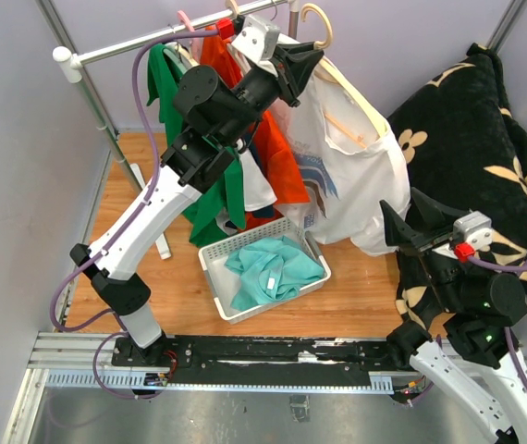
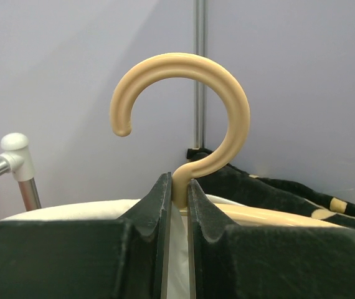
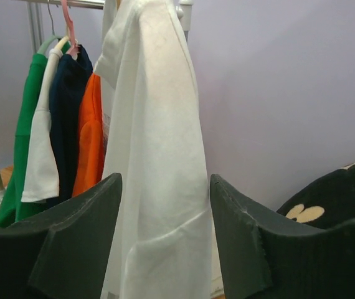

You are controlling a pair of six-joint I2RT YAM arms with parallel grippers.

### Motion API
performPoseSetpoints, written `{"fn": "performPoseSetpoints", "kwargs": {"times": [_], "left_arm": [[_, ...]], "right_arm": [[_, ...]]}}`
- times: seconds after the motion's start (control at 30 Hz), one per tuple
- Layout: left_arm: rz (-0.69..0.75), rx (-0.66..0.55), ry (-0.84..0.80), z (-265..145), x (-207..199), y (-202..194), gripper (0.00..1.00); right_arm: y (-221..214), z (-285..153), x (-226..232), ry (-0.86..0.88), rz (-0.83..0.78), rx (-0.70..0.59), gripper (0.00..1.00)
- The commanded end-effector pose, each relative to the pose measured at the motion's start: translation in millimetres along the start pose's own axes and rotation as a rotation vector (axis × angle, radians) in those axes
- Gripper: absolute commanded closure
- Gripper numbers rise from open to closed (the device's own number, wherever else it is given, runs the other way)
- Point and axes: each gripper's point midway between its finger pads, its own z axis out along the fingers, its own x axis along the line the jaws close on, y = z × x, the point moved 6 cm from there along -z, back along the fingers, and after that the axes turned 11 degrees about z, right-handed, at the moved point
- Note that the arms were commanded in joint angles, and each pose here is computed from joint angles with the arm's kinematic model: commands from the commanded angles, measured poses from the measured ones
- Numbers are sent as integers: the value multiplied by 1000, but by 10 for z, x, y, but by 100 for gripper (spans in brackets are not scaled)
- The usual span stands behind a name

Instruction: Remove the t-shirt from the hanger

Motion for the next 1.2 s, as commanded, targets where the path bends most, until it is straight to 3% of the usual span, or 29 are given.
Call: {"fn": "performPoseSetpoints", "kwargs": {"times": [0.0,0.07,0.27,0.3,0.67,1.17], "left_arm": [[17,-119,37,-44,151,415,99],[16,-122,37,-58,157,439,100],[12,-123,33,-88,166,469,100],[13,-123,37,-91,173,475,100],[-7,-137,82,-91,311,503,99],[-48,-172,87,-95,395,573,99]], "right_arm": [[-106,-39,-29,-25,-6,29,45],[-139,-43,-39,-33,-6,38,54],[-215,-57,-79,-75,10,53,96],[-234,-63,-89,-87,18,56,99],[-666,-317,-257,-288,183,87,99],[-1051,-498,-354,-400,239,127,99]]}}
